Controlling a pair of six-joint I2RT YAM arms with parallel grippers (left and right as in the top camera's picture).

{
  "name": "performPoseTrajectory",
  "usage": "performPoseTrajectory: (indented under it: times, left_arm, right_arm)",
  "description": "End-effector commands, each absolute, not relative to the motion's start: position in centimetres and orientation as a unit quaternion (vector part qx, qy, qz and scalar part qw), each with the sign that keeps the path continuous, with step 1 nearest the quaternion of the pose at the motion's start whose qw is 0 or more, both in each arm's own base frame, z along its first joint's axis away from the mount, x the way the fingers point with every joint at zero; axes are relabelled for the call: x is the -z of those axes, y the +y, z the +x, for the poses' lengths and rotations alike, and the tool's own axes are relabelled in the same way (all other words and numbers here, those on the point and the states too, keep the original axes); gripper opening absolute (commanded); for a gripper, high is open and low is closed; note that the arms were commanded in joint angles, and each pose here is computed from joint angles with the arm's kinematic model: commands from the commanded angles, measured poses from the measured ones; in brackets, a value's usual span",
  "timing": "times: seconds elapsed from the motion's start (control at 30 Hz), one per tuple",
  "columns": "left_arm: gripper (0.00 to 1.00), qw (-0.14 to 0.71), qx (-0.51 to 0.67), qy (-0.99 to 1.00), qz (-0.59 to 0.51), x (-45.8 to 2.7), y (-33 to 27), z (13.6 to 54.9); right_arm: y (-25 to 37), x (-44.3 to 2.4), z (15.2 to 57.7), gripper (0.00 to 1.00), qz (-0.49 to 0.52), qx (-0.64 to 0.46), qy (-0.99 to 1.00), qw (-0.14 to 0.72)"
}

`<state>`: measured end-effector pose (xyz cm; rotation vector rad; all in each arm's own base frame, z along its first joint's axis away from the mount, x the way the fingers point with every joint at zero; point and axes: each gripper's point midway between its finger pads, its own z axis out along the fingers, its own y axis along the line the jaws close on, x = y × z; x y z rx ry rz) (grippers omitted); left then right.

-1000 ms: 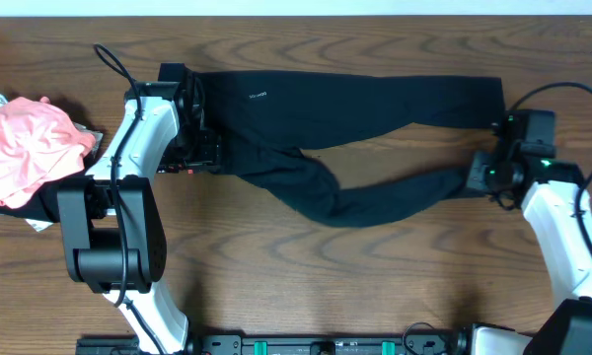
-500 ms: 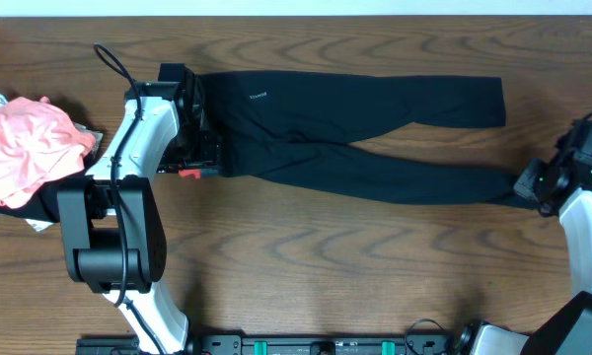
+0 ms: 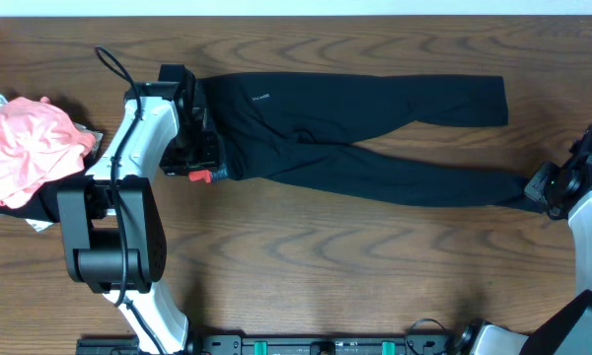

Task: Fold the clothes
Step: 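Pull the hanging leg rightward with the right gripper, straightening both legs, then drag the waistband leftward and down with the left gripper to flatten pants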

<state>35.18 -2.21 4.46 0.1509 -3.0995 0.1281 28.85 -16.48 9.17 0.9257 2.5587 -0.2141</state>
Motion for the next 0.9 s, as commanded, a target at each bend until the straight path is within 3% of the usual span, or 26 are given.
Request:
performPoseTrajectory:
  times: [0.0,0.43,0.6,0.7,0.87]
  left_arm:
    - [0.50,0.033,-0.071,-0.996,0.049,-4.1,-3.2,34.7]
    - [0.51,0.038,-0.085,-0.995,0.035,-3.4,-4.7,34.2]
    - [0.29,0.034,-0.120,-0.992,0.028,-3.6,-5.9,34.4]
    - [0.07,0.033,-0.120,-0.992,0.022,-3.6,-5.9,34.4]
    - [0.06,0.024,-0.104,-0.994,0.015,-4.5,-5.0,34.8]
  right_arm:
    - [-16.7,-9.4,29.0,0.01,0.343,0.074,0.913,0.209]
    - [-16.7,-9.3,29.0,0.02,0.343,0.073,0.913,0.209]
    - [-16.8,-9.3,29.0,0.01,0.343,0.073,0.913,0.209]
    - [-16.6,-9.3,29.1,0.01,0.343,0.070,0.913,0.210]
    - [-16.5,-9.3,29.2,0.01,0.342,0.066,0.914,0.210]
